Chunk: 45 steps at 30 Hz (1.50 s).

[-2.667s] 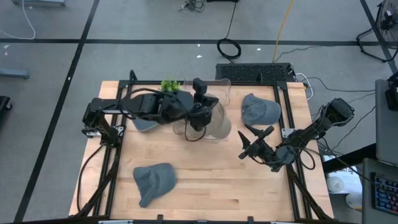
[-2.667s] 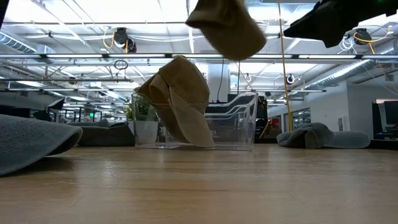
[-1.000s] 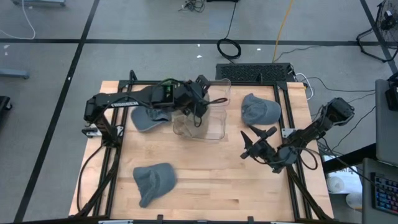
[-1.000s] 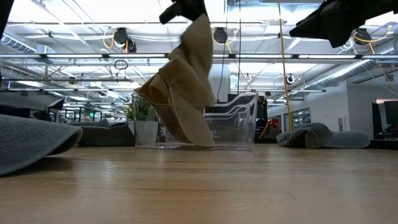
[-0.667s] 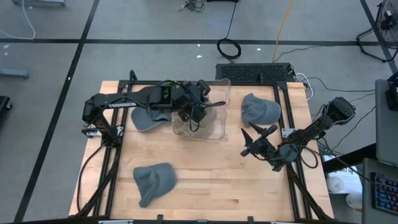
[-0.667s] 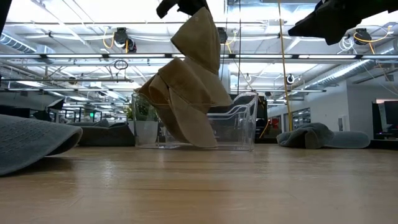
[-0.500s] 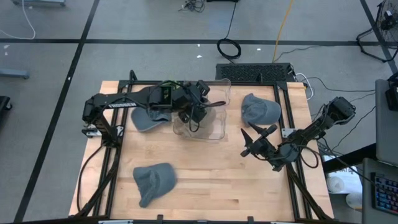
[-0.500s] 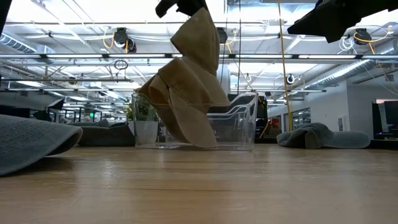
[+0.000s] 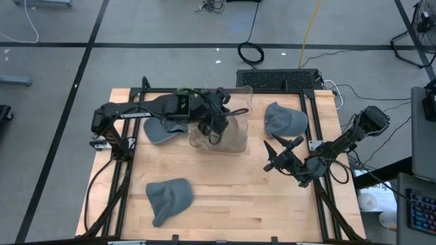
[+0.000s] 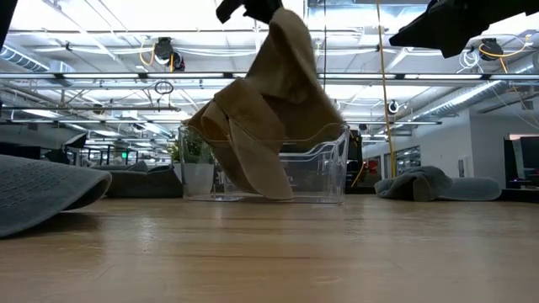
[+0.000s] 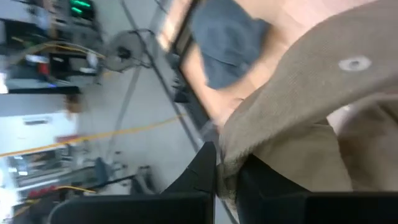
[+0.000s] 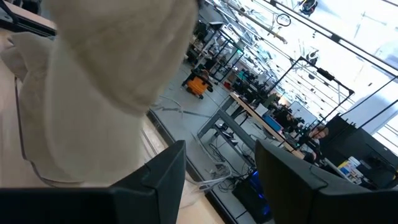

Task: Pick & Place hat
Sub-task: Put the brown cap into the bottom transparent bin, then put the bottom gray cap into the top transparent bin

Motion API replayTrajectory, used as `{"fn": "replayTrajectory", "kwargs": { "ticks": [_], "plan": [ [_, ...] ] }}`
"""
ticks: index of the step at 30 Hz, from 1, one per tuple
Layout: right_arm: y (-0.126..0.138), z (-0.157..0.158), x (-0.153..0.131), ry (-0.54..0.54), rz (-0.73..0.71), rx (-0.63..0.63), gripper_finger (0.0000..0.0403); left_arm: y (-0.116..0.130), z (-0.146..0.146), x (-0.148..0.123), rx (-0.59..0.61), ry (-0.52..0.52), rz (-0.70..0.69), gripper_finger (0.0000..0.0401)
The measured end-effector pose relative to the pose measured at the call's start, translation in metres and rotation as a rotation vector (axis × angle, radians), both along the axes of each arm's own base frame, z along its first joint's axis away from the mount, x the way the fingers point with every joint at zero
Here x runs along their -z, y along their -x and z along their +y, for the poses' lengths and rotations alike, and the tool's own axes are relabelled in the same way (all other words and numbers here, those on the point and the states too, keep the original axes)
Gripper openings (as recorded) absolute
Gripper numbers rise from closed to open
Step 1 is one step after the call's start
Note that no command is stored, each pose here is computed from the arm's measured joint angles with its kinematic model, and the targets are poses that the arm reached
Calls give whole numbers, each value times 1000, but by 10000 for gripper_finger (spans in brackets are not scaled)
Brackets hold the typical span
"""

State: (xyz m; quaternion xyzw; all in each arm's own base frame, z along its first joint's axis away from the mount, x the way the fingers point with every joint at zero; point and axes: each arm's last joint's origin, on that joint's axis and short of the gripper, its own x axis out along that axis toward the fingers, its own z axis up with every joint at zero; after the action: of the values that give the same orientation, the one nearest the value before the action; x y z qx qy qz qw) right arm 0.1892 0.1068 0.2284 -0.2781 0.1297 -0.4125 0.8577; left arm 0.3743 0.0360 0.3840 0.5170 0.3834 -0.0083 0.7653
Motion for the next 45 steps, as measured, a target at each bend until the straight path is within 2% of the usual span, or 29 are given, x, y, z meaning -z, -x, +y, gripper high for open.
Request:
{"fn": "replayTrajectory", "kwargs": {
  "ticks": [9,14,21,25,28,30,32,36,39,42,45],
  "plan": [
    [0,0,0,-3,-4,-1,183,-11,1,18,6,0,69,24],
    [0,1,0,-2,-3,-4,183,-22,1,42,57,19,174,24],
    [2,3,0,2,3,-14,183,-34,1,72,57,39,290,24],
    [2,3,0,11,14,-14,183,-37,1,82,55,39,308,24],
    [2,3,0,12,15,-14,183,-36,1,84,7,69,291,24],
    [2,3,0,11,14,-14,183,-36,2,82,-66,109,255,41],
    [1,2,0,11,13,-11,183,-37,3,79,-116,133,218,76],
    [1,2,0,-3,-4,-6,183,-38,-2,73,-152,159,176,147],
    [1,1,0,-9,-8,-1,183,-38,-12,61,-200,212,87,192],
    [1,1,0,-14,-7,20,183,-32,-24,44,-262,293,-25,231],
    [2,1,0,-14,-7,19,183,-20,-37,26,-295,417,-108,266]
  ]
}}
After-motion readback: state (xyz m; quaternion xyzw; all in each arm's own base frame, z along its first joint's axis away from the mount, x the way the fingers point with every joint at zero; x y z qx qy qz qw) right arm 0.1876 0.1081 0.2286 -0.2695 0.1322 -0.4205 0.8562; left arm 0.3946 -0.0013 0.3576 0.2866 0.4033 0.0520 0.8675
